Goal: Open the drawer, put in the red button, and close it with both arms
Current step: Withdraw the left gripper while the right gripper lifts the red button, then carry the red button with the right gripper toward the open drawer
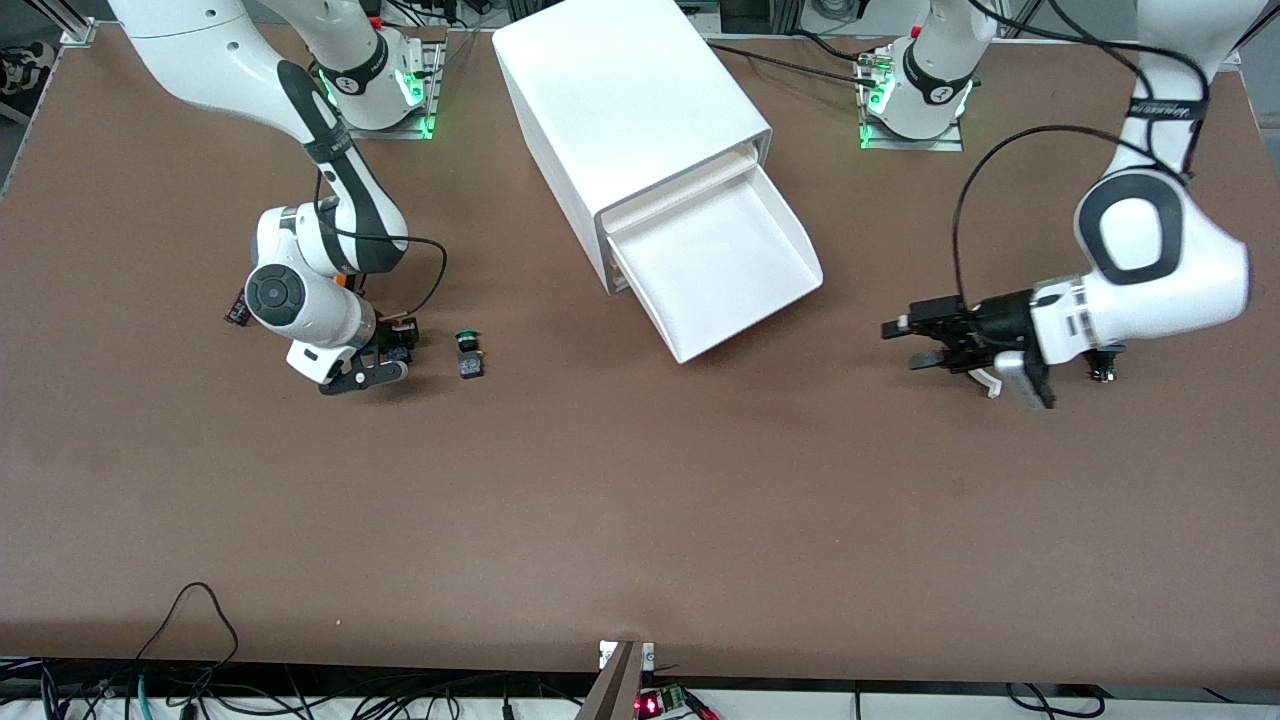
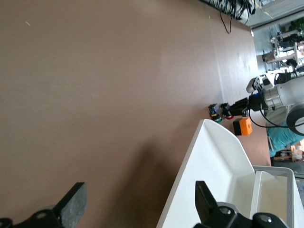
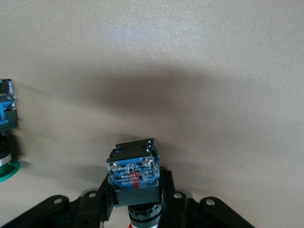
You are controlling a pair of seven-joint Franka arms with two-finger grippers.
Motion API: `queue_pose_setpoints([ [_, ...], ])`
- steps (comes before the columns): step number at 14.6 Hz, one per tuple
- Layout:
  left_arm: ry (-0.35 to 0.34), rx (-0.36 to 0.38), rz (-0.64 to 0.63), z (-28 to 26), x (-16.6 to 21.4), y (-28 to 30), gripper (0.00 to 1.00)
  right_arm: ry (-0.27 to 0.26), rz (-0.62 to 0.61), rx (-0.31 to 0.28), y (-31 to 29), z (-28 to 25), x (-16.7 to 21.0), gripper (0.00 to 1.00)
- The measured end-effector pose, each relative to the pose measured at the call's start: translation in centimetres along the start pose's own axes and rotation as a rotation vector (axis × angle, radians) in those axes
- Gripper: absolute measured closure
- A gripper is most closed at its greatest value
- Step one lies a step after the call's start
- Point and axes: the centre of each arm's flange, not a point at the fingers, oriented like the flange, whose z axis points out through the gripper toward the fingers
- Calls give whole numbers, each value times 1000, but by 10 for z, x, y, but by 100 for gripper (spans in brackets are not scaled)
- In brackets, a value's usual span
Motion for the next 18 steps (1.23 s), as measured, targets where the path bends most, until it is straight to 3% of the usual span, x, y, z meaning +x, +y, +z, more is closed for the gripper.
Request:
queue_pose_setpoints([
  [4, -49, 256, 147, -77, 0, 20, 0, 22, 0, -1, 1, -7, 7, 59],
  [6, -98, 397, 157, -122, 3, 50, 0, 52, -1, -3, 1, -22, 18, 59],
  [10, -173, 627, -4, -186, 6, 119, 0, 56, -5, 2, 0, -76, 46, 59],
  [13, -201, 757, -129, -206, 5, 166, 0, 77, -4, 12, -2, -126, 61, 59],
  [18, -171, 890, -312, -198, 4, 188, 0, 99, 41, 149, -17, -193, 71, 59],
])
